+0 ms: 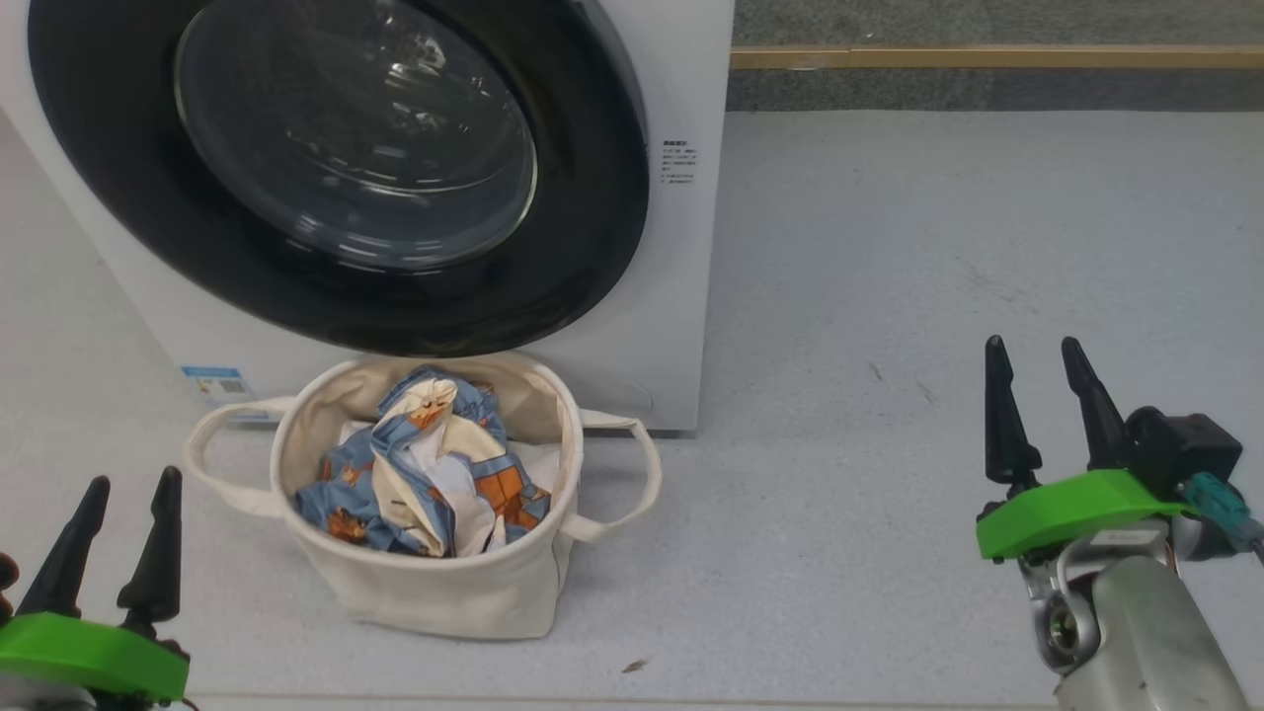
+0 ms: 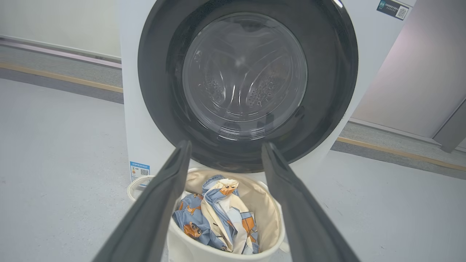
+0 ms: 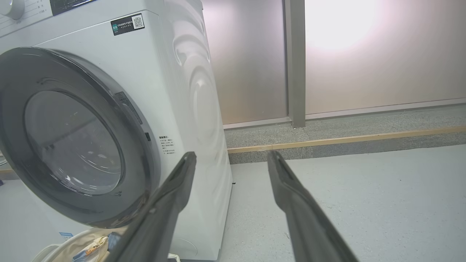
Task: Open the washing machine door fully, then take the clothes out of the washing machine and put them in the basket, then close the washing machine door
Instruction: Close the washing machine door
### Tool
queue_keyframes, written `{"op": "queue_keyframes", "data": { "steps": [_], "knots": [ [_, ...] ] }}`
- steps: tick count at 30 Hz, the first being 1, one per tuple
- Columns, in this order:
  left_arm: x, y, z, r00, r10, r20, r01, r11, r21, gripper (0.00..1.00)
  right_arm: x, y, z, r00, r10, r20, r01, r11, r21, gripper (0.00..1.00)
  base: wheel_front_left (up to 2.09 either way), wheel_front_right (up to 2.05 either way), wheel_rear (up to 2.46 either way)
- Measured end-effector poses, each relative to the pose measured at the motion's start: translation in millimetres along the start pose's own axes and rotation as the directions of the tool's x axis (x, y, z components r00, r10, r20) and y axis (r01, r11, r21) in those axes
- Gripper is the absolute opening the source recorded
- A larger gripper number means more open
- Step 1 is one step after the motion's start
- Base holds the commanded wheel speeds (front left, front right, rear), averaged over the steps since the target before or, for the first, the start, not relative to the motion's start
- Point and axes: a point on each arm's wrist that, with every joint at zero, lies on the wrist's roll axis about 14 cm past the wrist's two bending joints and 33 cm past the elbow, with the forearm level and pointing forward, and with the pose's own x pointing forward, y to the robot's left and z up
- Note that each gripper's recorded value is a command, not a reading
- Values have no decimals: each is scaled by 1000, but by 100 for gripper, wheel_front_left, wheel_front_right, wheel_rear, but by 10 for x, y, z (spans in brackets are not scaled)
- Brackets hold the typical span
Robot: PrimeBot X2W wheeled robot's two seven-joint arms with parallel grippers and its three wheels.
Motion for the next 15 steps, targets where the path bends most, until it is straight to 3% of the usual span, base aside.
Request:
{"op": "queue_keyframes", "data": {
  "steps": [15],
  "knots": [
    [-7,-131,35,999,-52,-11,52,998,25,100,-200,-186,95,998,-54,22,54,999,3,100,0,0,0]
  ]
}}
